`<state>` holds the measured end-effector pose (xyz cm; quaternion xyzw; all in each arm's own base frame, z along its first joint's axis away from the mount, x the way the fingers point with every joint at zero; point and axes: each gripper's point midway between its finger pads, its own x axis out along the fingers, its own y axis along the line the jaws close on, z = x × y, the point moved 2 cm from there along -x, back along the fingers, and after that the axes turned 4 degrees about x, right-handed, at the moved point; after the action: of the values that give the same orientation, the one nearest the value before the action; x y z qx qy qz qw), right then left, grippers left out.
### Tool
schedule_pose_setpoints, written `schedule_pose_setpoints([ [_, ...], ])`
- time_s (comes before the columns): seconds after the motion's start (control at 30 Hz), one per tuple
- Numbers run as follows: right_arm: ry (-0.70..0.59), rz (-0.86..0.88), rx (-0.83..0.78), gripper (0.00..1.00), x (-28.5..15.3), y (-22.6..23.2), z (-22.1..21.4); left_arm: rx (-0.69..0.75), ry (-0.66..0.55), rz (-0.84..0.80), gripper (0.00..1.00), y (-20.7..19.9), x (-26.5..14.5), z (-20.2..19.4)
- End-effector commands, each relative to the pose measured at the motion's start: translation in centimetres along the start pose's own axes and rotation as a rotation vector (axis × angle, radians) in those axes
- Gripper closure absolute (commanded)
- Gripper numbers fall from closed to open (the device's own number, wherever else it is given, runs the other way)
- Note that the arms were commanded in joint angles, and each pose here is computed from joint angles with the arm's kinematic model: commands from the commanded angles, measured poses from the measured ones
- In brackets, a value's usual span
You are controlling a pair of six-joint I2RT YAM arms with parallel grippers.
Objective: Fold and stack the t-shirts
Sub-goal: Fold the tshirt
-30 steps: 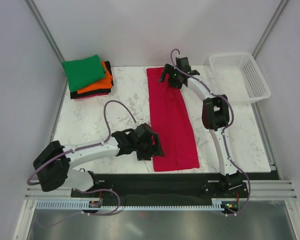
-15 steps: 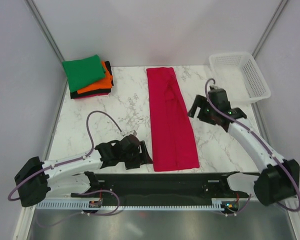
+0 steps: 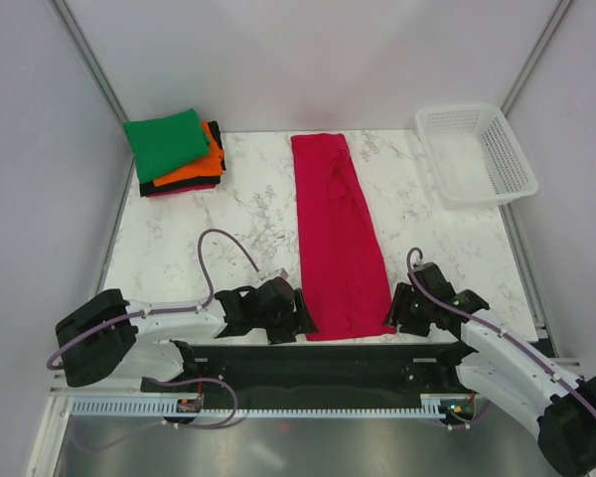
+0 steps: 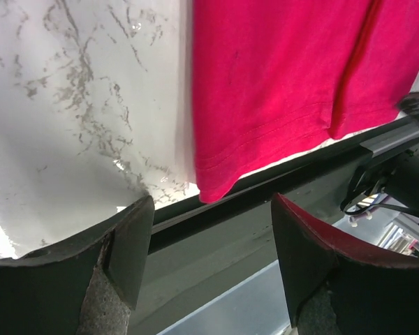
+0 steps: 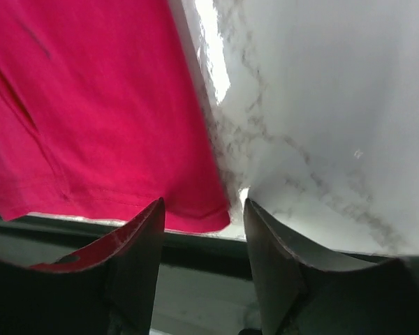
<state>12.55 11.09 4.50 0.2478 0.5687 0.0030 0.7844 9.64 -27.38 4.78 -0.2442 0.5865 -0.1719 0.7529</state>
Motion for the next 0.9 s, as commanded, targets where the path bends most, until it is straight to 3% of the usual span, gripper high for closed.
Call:
schedule_pose_setpoints([
  [0.0, 0.031, 0.023, 0.048, 0.43, 0.9, 0.0, -1.5, -0.042, -0.013, -0.011, 0.27, -0.3, 0.6, 0.0],
  [0.17, 0.032, 0.024, 0.039, 0.52, 1.2, -0.1, -2.1, -0.053, -0.027, 0.0, 0.35, 0.2, 1.0, 0.1],
  [0.27, 0.025, 0.017, 0.035, 0.63, 1.4, -0.4, -2.1, -0.044, -0.029, 0.0, 0.48, 0.0, 1.3, 0.2],
  [0.4, 0.019, 0.024, 0.027, 0.89, 1.2, -0.3, -2.1, -0.018, -0.07, 0.018, 0.8, 0.0, 1.6, 1.0],
  [0.5, 0.032, 0.041, 0.022, 0.98, 1.2, -0.3, -2.5, 0.005, -0.074, 0.02, 0.95, -0.1, 1.5, 1.1],
  [0.87, 0.056, 0.108, 0.021, 1.0, -0.8, 0.9, -3.8, -0.01, -0.111, -0.052, 0.98, -0.5, -1.7, 0.6],
])
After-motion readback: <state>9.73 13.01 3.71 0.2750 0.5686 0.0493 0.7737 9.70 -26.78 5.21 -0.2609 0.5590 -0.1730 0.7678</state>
